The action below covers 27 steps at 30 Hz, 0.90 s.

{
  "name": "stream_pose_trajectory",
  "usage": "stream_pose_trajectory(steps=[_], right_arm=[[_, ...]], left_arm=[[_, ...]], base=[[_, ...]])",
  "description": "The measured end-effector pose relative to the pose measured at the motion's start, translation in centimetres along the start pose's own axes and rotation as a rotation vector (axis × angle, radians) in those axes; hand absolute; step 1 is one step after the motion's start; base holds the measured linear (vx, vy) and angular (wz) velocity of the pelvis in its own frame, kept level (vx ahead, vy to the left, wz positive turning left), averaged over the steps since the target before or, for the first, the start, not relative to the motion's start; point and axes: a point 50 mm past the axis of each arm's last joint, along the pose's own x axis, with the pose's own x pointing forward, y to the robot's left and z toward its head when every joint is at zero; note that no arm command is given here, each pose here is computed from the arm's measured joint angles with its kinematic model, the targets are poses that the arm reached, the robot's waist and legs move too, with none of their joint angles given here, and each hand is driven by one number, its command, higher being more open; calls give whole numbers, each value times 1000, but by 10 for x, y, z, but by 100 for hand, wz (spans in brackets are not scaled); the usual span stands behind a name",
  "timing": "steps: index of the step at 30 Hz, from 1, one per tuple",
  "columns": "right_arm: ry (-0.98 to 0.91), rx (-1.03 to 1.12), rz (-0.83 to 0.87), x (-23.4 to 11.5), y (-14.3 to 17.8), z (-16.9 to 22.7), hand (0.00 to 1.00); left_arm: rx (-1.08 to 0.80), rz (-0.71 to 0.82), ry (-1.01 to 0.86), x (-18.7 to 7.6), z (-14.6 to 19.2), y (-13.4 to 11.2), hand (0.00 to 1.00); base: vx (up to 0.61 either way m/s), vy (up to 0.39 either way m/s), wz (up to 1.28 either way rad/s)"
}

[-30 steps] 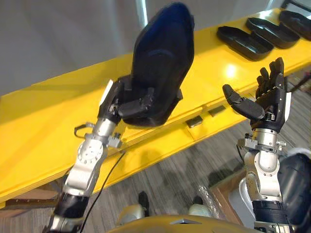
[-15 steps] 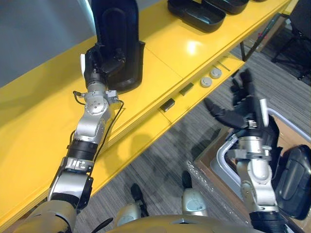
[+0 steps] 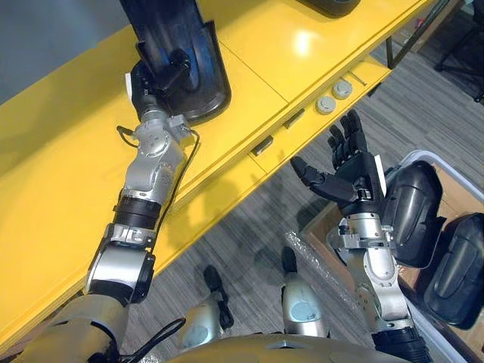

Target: Walk over and take three plastic housings, then place them on the shelf

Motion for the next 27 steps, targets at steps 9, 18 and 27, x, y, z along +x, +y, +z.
stream_pose_trajectory(steps=[9, 18, 27], right_arm=[[16, 21, 2, -1, 9, -3, 100], [34, 37, 0, -3, 16, -7, 100], [71, 51, 19, -7, 23, -14, 100]], left_arm=[[47, -17, 60, -1, -15, -2, 100], [93, -34, 82, -8, -28, -6, 100], [299, 83, 9, -15, -39, 10, 100]], base=[[-4, -3, 1], [-9, 0, 3], [-7, -1, 2]])
